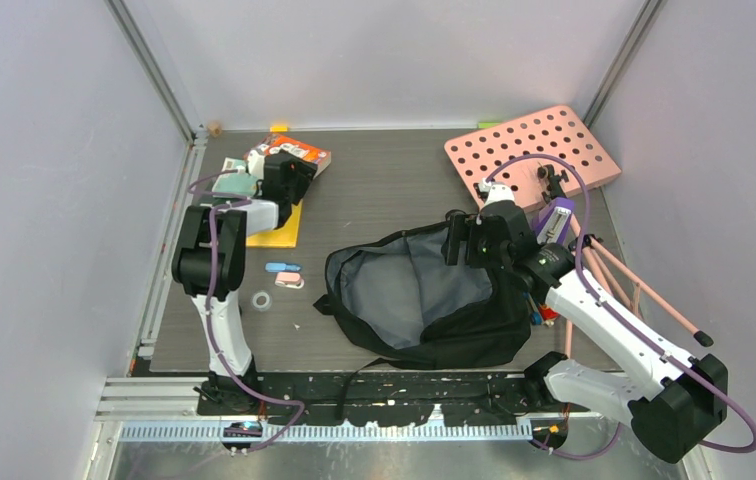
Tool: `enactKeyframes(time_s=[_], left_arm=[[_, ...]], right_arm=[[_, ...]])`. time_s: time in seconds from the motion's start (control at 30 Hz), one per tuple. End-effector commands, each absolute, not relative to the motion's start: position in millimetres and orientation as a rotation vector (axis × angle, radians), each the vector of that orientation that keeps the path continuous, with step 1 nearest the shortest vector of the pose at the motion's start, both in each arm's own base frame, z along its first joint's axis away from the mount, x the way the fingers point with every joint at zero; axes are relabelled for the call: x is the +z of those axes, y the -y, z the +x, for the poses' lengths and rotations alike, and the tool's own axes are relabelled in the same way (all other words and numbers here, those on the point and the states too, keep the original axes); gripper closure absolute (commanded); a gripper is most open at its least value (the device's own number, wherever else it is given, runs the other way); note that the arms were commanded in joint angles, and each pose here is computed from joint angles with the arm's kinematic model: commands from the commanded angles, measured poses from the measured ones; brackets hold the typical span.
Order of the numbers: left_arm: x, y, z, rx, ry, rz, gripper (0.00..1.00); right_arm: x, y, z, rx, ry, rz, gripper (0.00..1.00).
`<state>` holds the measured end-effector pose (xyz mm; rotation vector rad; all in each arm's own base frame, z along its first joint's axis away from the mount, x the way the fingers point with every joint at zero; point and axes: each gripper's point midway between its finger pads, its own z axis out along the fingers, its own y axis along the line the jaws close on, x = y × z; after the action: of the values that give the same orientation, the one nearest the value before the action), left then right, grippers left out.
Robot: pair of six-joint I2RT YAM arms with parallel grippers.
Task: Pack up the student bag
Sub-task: Pick up the book from the center of the board.
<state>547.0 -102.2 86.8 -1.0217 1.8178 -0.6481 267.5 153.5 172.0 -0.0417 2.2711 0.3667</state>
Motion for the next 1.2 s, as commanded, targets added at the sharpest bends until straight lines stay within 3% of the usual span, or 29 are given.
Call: enactKeyframes(time_s=[0.0, 0.37, 0.5, 0.7, 0.97, 1.17], left_arm=[[96, 95, 562, -0.597, -1.77, -1.021, 0.33], [82, 91, 570, -0.539, -1.787, -1.069, 0.4], [80, 89, 575, -0.516, -1.78, -1.058, 0.56], [110, 84, 571, -0.51, -1.707, -0.986, 1.0], [190, 102, 545, -0.585, -1.688, -0.673, 1.0], [252, 139, 492, -0.732, -1.732, -0.301, 1.0]], right_arm=[[180, -157, 274, 0.39, -2.231, -0.047, 0.16], [179, -160, 275, 0.4, -2.232, -0.053, 0.16], [178, -161, 275, 0.406, -2.234, -0.058, 0.16], [179, -157, 273, 0.394, -2.227, -0.049, 0.17], [201, -148, 273, 0.37, -2.163, -0.043, 0.17], [227, -156, 274, 0.419, -2.098, -0.102, 0.16]])
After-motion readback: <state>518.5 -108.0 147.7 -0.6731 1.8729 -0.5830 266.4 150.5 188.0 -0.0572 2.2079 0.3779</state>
